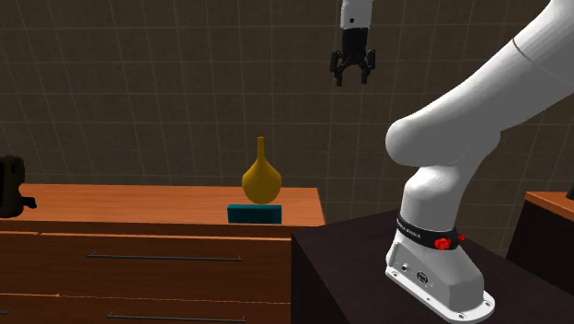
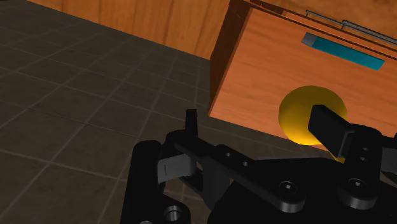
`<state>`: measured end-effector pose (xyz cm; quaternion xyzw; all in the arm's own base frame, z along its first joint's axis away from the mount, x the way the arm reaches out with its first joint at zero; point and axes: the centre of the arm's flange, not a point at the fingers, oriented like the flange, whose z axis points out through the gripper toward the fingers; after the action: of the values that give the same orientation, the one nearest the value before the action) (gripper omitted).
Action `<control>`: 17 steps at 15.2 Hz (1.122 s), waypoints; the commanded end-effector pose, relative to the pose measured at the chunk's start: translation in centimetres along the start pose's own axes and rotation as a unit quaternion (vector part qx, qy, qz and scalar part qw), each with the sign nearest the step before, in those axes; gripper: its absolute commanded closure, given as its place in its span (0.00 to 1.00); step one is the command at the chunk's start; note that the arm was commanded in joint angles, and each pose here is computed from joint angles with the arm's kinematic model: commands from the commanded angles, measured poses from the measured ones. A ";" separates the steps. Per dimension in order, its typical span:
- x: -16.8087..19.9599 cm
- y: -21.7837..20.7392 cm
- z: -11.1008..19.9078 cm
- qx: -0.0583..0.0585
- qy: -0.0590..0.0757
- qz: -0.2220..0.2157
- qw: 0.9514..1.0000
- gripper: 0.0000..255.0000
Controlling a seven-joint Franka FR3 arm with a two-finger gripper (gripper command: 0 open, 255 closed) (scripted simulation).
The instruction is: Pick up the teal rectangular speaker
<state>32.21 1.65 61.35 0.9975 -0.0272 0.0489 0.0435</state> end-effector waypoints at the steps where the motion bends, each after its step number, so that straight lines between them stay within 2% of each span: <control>1: 0.0 0.0 0.0 0.000 0.000 0.000 1.000 0.00; 5: 2.0 -2.4 4.1 0.006 0.002 -0.060 0.998 0.00; 9: 3.7 -5.2 8.1 0.013 0.004 -0.120 0.993 0.00; 13: 5.1 -8.1 12.1 0.019 0.005 -0.179 0.984 0.00; 17: 6.2 -11.3 16.1 0.025 0.007 -0.238 0.971 0.00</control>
<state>40.28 10.48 46.17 0.9791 0.1965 0.0443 0.0298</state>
